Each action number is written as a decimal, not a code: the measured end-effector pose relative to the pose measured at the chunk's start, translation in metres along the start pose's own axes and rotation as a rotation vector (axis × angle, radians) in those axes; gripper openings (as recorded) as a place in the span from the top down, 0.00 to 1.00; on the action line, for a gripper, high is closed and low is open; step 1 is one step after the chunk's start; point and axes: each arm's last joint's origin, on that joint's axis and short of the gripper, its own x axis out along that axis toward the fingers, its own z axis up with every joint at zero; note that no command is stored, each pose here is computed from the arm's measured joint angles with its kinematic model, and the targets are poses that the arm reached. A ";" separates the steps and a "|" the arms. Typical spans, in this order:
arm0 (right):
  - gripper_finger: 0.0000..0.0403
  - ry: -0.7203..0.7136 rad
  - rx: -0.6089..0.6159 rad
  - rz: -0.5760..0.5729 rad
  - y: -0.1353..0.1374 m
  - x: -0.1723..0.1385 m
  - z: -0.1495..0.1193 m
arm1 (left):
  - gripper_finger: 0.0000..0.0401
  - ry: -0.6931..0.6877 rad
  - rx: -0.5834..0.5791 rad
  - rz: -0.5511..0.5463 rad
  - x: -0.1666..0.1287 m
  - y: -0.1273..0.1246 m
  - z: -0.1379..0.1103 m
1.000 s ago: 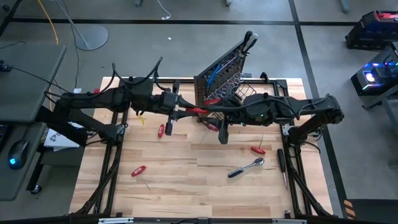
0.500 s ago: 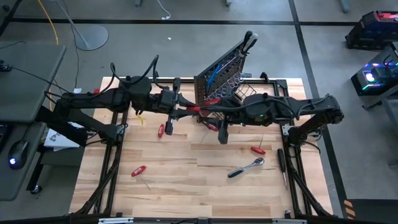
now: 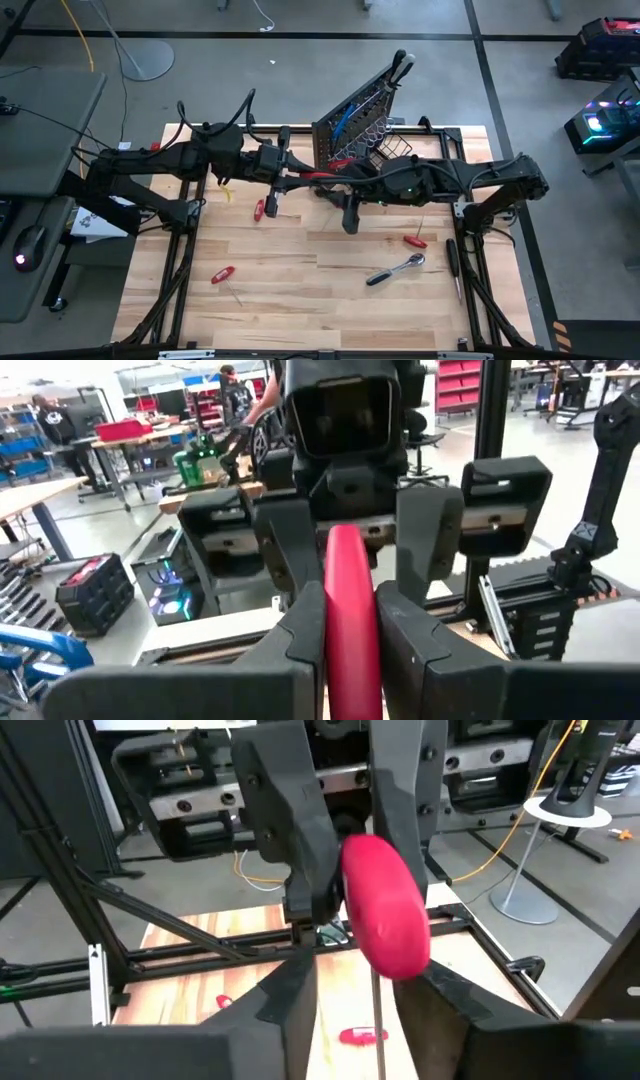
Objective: Hang tools onto peg board
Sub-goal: Hang the red allen wrench on the peg board
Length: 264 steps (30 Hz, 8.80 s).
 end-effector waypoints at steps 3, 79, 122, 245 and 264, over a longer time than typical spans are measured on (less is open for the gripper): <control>0.77 -0.004 0.002 0.000 0.000 0.000 0.001 | 0.89 0.004 0.000 0.000 0.000 0.000 0.000; 1.00 -0.048 0.256 -0.522 -0.076 -0.109 -0.106 | 0.68 -0.155 -0.466 0.640 -0.038 0.015 -0.127; 1.00 -0.551 0.477 -0.483 -0.119 -0.024 -0.149 | 0.79 0.156 -0.364 0.707 -0.036 0.042 -0.123; 0.53 -0.154 0.117 -0.496 -0.106 -0.116 -0.158 | 0.62 1.038 -0.338 0.262 -0.047 -0.003 -0.199; 0.53 -0.087 0.185 -0.446 -0.105 -0.115 -0.167 | 0.49 1.552 0.035 0.035 0.001 -0.009 -0.305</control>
